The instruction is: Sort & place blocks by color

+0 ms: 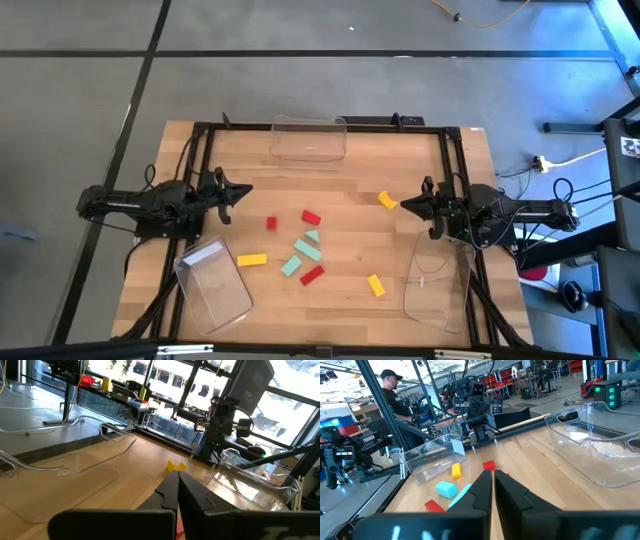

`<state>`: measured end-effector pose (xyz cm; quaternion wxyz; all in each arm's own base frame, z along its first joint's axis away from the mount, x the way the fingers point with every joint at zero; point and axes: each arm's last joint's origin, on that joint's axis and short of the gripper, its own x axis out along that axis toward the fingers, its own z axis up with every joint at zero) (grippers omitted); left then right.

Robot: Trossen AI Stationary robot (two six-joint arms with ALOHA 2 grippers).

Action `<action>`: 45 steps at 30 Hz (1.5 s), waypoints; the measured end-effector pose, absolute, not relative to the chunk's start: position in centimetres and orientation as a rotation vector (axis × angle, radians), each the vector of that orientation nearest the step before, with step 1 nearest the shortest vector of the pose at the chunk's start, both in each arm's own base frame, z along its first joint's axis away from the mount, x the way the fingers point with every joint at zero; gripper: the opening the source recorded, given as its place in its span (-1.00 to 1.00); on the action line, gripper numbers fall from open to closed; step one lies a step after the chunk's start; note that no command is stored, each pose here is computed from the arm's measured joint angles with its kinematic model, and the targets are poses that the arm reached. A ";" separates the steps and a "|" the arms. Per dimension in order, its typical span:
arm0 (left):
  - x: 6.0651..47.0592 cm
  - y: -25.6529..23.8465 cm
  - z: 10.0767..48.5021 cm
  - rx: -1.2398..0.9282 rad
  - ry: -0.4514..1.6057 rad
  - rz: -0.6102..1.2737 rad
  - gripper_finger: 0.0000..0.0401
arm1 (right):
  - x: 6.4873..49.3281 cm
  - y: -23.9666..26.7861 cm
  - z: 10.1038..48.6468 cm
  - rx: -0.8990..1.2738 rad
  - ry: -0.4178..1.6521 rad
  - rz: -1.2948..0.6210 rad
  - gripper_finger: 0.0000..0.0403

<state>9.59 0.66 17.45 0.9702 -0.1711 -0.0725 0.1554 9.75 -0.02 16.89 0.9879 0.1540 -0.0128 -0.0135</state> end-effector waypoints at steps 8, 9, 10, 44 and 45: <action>9.6 0.7 17.4 -0.346 -0.146 0.314 -1.00 | 9.8 0.0 16.9 0.308 -0.026 -0.028 -0.88; 9.6 0.7 17.4 -0.346 -0.146 0.314 -1.00 | 9.8 0.0 16.9 0.309 -0.026 -0.027 -0.88; 9.6 0.7 17.5 -0.346 -0.146 0.314 -1.00 | 9.8 0.0 16.9 0.309 -0.026 -0.027 -0.88; 9.6 0.7 17.4 -0.346 -0.146 0.314 -1.00 | 9.8 -0.1 17.6 0.315 -0.101 -0.042 -0.88; 9.6 0.7 17.5 -0.346 -0.147 0.314 -1.00 | 9.7 -0.2 18.2 0.352 -0.169 -0.052 -0.88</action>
